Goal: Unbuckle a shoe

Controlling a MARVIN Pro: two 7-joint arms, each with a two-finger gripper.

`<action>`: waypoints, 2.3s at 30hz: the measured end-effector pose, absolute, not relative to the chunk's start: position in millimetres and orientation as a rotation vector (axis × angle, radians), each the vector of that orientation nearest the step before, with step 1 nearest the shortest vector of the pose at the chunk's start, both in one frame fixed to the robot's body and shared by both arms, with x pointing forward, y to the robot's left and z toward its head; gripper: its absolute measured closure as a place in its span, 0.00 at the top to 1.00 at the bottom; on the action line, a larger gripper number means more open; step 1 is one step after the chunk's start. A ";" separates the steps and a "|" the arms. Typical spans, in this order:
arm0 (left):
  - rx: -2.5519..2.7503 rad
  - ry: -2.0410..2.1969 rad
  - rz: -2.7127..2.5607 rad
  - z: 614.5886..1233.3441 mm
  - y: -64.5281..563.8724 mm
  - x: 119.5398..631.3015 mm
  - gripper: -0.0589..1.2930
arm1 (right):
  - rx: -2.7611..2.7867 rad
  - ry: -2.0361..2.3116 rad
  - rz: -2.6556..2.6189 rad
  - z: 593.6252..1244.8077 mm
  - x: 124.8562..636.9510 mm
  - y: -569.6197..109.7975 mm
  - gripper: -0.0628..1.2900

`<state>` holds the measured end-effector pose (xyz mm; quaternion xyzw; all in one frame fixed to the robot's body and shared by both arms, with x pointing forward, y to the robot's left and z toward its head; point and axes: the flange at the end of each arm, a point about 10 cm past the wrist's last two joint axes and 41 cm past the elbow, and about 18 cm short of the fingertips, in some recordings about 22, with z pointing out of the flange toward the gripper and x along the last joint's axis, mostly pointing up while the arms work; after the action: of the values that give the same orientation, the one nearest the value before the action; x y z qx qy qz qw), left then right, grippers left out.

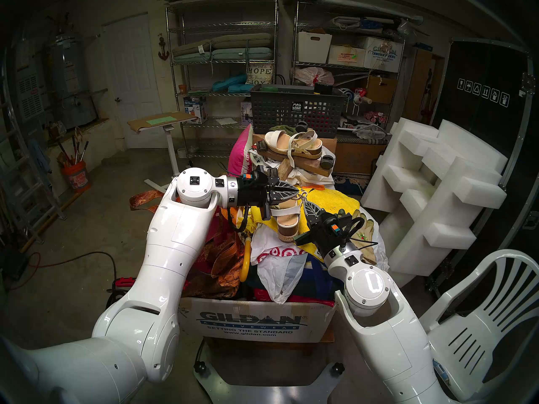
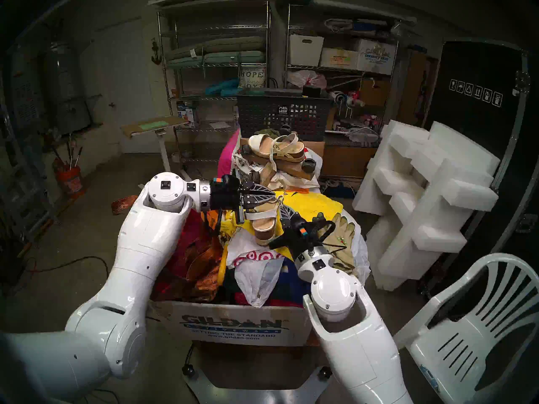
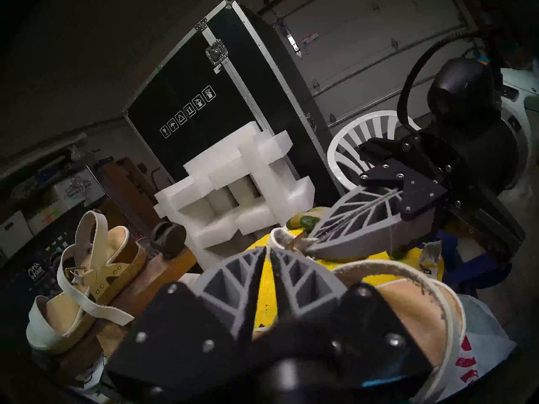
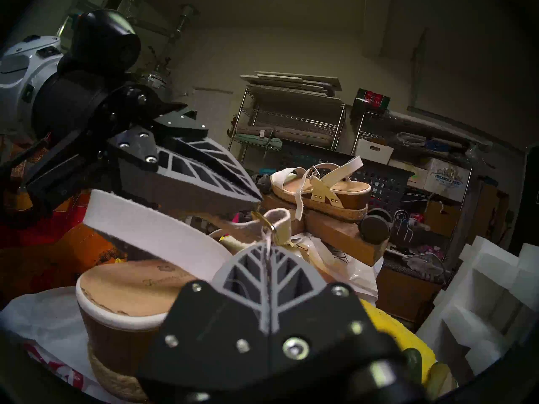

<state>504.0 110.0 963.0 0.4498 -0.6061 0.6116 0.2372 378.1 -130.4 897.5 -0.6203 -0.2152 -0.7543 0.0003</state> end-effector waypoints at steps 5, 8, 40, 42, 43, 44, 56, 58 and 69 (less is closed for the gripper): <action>1.228 -1.666 1.644 962.4 109.8 500.3 0.22 | -1.949 -0.674 -2.375 898.1 377.7 -130.0 0.03; 1.228 -1.667 1.628 961.8 109.9 498.8 0.22 | -1.950 -0.673 -2.376 898.1 377.6 -130.1 0.03; 1.250 -1.660 1.599 963.2 110.8 499.9 0.35 | -1.950 -0.667 -2.356 897.4 379.6 -135.0 0.03; 1.249 -1.660 1.594 963.9 111.6 499.3 0.36 | -1.950 -0.668 -2.356 897.2 379.7 -134.8 0.03; 1.249 -1.662 1.592 964.1 112.0 499.0 0.38 | -1.950 -0.668 -2.356 897.1 379.7 -134.6 0.03; 1.248 -1.664 1.590 964.1 112.5 498.6 0.40 | -1.950 -0.668 -2.356 897.1 379.7 -134.3 0.03; 1.257 -1.705 1.619 958.9 114.1 501.4 0.42 | -1.952 -0.673 -2.371 897.2 379.1 -132.1 0.03; 1.259 -1.709 1.622 958.1 114.0 501.8 0.41 | -1.952 -0.673 -2.372 897.4 379.0 -132.0 0.03; 1.255 -1.714 1.630 954.4 111.6 503.3 0.40 | -1.944 -0.677 -2.372 898.3 377.7 -129.3 0.03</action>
<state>503.3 111.6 954.4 0.4561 -0.6230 0.5925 0.2297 377.7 -129.3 898.3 -0.6191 -0.2155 -0.7552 0.0006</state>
